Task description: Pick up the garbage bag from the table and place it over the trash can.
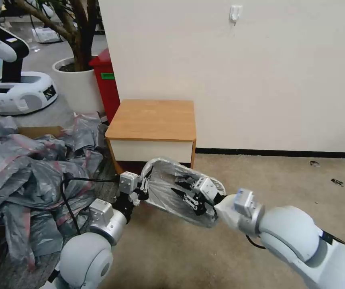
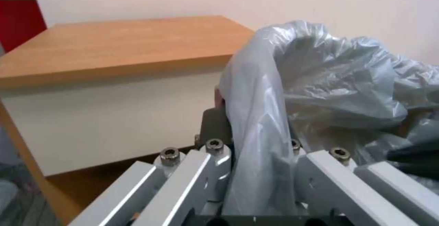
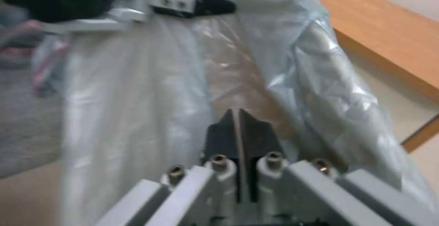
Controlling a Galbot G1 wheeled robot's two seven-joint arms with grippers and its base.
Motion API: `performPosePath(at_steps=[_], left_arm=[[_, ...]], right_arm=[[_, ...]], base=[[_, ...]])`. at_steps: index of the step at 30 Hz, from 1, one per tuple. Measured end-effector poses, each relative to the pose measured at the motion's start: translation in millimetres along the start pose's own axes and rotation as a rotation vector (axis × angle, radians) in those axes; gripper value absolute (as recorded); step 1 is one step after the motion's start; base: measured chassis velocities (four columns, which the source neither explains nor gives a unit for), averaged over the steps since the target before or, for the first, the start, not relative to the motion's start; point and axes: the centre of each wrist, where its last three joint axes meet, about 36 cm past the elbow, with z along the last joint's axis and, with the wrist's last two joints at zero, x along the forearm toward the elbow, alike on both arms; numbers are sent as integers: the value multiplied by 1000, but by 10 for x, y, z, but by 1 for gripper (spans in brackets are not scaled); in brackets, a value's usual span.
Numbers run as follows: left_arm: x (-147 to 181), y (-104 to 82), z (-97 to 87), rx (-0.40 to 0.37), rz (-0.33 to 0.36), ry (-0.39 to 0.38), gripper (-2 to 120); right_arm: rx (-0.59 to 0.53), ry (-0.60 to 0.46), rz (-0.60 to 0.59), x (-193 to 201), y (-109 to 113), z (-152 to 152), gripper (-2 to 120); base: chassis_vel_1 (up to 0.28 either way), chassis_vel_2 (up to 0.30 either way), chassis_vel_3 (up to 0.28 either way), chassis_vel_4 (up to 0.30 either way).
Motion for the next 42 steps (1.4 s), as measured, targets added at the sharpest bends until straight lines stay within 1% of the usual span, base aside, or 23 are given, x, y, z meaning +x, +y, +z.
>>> performPosePath(at_steps=[1, 2, 10, 14, 19, 26, 31, 38, 42], left_arm=[[-8, -18, -2, -7, 9, -5, 7], [-13, -29, -8, -9, 14, -8, 7], [-43, -65, -42, -7, 24, -25, 7], [-43, -107, -49, -15, 29, -26, 7], [-24, -144, -72, -23, 36, -21, 7], [-17, -159, -112, -30, 37, -10, 7], [-7, -164, -148, -33, 36, -15, 7], [-1, -197, -161, -32, 40, -20, 7], [6, -215, -173, -33, 44, -23, 7]], right_arm=[[10, 24, 11, -68, -22, -24, 0], [20, 40, 15, -101, -24, -38, 0], [54, 100, 30, -255, 15, -37, 0], [63, 130, 64, -383, 50, -4, 0], [96, 148, 86, -480, 74, 38, 0], [106, 184, 100, -623, 121, 158, 0], [116, 214, 116, -727, 105, 249, 0], [137, 228, 127, -881, 133, 283, 0], [135, 246, 141, -1005, 107, 334, 0]], base=[[0, 0, 0, 0], [0, 0, 0, 0], [0, 0, 0, 0], [0, 0, 0, 0], [0, 0, 0, 0], [0, 0, 0, 0], [0, 0, 0, 0], [0, 0, 0, 0], [0, 0, 0, 0]])
